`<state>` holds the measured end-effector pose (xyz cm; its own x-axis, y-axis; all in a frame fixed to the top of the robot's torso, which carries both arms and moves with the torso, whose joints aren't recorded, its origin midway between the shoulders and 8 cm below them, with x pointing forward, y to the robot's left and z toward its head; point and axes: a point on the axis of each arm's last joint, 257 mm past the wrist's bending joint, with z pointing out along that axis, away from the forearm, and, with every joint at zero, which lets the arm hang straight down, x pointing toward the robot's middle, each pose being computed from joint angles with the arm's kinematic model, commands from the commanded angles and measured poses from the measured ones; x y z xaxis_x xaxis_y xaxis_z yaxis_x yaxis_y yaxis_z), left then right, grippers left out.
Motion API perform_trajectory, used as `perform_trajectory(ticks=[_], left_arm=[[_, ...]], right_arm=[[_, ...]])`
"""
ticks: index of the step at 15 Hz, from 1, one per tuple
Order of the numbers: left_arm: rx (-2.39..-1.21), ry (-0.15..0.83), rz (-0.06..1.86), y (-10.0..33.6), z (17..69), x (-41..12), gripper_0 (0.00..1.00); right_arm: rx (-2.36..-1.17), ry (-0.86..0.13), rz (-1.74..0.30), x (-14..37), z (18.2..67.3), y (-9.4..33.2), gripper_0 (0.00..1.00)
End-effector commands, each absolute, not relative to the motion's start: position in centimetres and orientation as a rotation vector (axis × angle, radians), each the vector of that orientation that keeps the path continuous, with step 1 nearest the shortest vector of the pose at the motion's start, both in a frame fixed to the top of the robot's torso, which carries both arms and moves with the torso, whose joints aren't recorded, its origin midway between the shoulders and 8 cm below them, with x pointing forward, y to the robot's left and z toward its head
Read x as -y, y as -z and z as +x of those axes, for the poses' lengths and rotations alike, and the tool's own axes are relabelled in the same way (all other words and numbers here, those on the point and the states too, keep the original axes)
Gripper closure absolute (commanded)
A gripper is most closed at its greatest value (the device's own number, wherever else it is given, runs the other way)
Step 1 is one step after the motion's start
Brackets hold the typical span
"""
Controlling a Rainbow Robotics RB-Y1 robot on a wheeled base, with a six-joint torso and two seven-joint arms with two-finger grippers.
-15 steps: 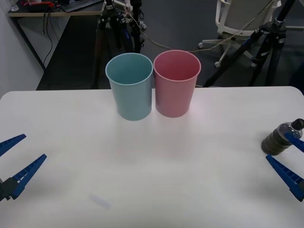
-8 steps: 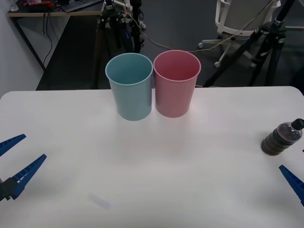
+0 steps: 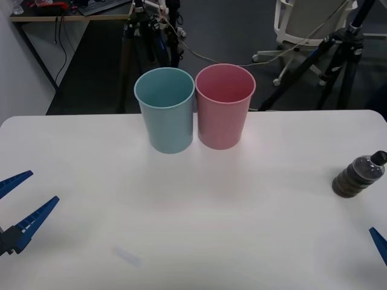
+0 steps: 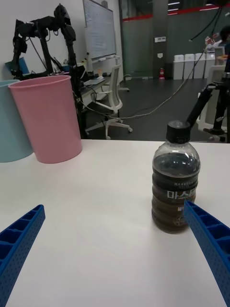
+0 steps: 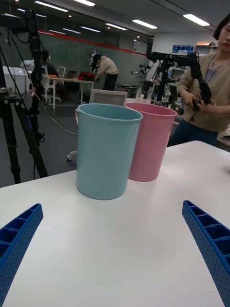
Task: Grasp the object on the table and drop it into the matching bin: aluminum can to the light blue bin, PET bottle to the pink bin.
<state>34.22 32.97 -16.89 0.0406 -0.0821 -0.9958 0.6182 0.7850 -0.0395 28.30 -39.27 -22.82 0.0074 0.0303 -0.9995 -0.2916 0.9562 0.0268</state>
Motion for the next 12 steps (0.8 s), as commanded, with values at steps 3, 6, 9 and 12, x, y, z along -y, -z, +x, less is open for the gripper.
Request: perform_trajectory(ticks=[3,6,9,12], left_arm=[[-1.441,0.567,0.465,16.9,34.2,-33.0,0.0],[-1.441,0.567,0.465,16.9,34.2,-33.0,0.0],[-1.441,0.567,0.465,16.9,34.2,-33.0,0.0],[-1.441,0.567,0.465,16.9,34.2,-33.0,0.0]], right_arm=[[-1.616,-0.242,-0.182,40.4,27.3,25.8,0.0],[-1.624,-0.223,-0.169,41.6,28.3,27.0,0.0],[-1.637,-0.214,-0.153,42.3,29.3,28.6,0.0],[-1.633,-0.207,-0.141,43.1,31.1,29.4,0.0]])
